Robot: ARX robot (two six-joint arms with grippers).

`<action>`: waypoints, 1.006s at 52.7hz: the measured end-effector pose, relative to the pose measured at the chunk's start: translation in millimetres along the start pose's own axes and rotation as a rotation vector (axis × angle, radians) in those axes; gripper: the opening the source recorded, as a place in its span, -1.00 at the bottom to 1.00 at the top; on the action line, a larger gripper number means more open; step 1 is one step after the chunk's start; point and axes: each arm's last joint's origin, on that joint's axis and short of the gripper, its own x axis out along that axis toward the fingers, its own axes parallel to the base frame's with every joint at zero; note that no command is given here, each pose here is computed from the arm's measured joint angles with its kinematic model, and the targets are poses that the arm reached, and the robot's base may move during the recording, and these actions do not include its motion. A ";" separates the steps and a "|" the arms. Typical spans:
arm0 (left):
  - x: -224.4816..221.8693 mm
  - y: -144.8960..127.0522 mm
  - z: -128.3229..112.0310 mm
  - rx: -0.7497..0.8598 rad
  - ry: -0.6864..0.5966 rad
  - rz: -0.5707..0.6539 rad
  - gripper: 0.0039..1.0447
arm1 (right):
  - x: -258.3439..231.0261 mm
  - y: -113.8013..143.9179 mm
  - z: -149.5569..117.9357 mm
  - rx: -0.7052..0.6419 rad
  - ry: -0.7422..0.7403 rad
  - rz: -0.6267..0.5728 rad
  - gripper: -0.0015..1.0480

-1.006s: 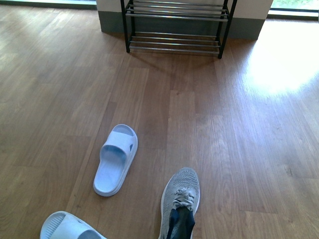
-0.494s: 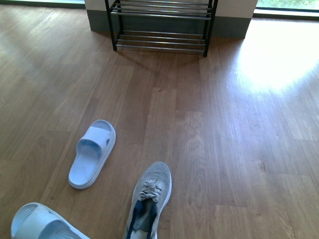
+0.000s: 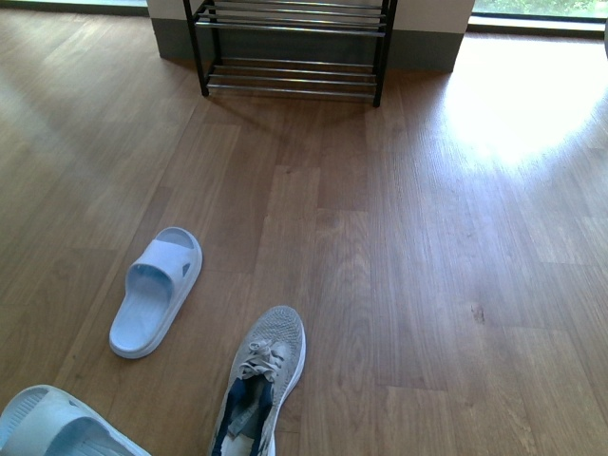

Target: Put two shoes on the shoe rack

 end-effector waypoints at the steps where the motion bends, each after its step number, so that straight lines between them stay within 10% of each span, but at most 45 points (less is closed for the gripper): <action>1: 2.1 -2.0 -2.6 -0.028 0.059 -0.019 0.83 | 0.0 0.0 0.0 0.000 0.000 -0.001 -0.97; 9: 38.3 -20.0 4.1 -0.104 0.300 -0.040 0.83 | 0.0 -0.4 -0.1 0.000 0.002 -0.011 -0.97; 24: 114.2 -44.6 -23.2 0.221 0.618 -0.022 0.83 | 0.0 -0.2 0.0 0.000 0.001 -0.005 -0.97; 53: 204.2 -61.7 -73.3 0.430 0.846 -0.087 0.83 | 0.0 -0.2 0.0 0.000 0.001 -0.006 -0.97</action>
